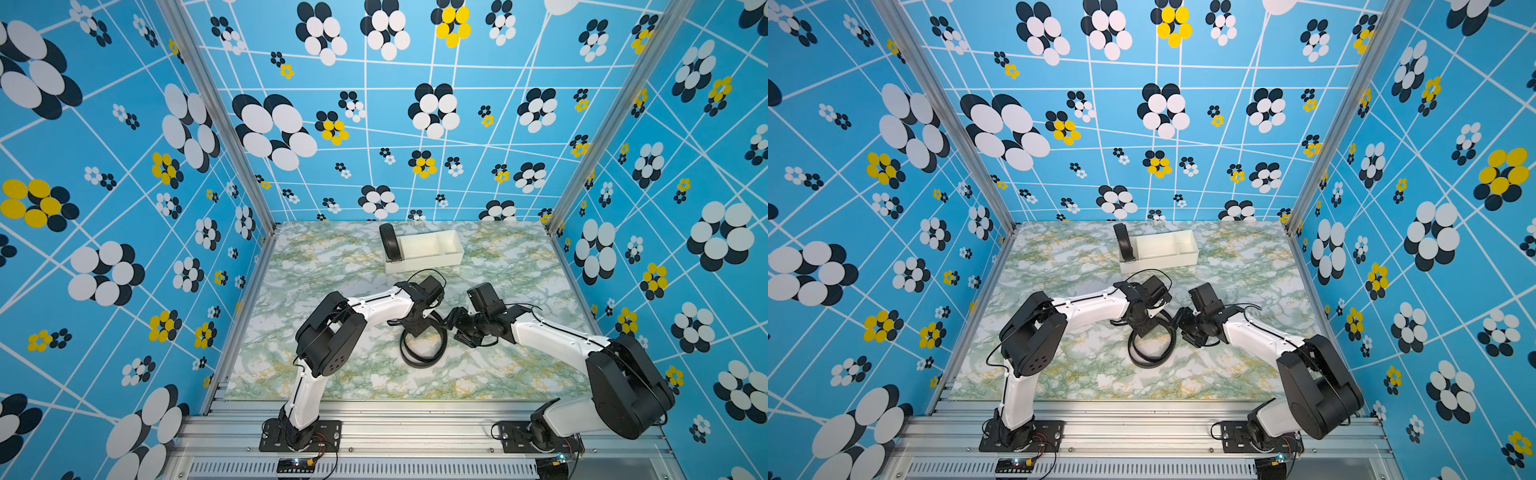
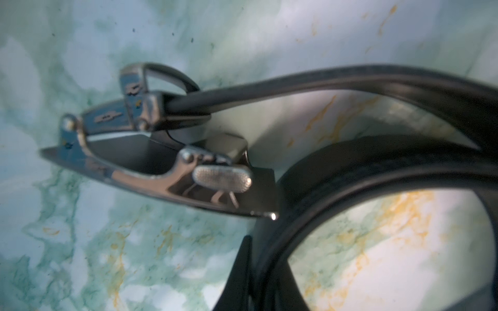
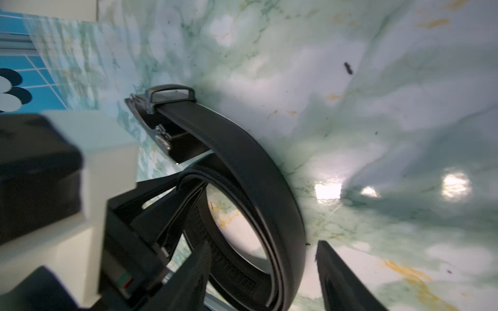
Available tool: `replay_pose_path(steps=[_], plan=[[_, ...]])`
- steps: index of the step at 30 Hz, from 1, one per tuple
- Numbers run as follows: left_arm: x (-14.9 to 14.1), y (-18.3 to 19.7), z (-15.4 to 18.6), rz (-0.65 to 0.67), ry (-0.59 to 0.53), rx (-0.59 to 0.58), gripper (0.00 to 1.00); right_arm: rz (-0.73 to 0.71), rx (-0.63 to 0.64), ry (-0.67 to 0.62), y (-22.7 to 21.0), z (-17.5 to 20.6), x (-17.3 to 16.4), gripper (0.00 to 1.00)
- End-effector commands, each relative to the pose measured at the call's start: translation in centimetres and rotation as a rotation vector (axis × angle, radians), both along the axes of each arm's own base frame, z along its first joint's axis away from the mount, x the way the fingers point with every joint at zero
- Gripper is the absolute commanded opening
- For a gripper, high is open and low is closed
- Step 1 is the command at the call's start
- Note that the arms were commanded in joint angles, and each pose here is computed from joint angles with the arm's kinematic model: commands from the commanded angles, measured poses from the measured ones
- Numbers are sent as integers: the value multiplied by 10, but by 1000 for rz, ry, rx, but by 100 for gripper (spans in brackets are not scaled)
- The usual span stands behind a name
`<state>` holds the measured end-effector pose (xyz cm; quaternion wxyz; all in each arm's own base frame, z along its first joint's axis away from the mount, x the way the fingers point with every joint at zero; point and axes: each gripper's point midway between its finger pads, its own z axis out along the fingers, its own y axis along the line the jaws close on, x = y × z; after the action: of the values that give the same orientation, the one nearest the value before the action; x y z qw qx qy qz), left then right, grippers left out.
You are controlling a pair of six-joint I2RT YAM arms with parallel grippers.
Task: Place the belts into the storage roll
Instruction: Roll the belt at the center of the board.
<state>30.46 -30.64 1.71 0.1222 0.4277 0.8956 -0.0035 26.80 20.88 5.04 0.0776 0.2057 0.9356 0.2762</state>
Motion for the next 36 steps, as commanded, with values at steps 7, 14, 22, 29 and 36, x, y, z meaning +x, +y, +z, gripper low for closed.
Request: replay_pose_path(steps=[7,14,22,29,36], plan=[[-26,-2,-41,-57,134,29,0,71,-245,46,-5,-26,2,57],[-26,-13,-41,-38,168,-23,0,87,-482,31,-23,-21,1,34],[-22,-26,-30,33,223,-146,5,149,-599,41,-32,-30,-11,19],[-18,-21,-12,143,255,-277,25,173,-627,20,-33,-36,-12,12],[-6,0,32,278,249,-411,35,239,-676,-2,-43,-30,-15,11]])
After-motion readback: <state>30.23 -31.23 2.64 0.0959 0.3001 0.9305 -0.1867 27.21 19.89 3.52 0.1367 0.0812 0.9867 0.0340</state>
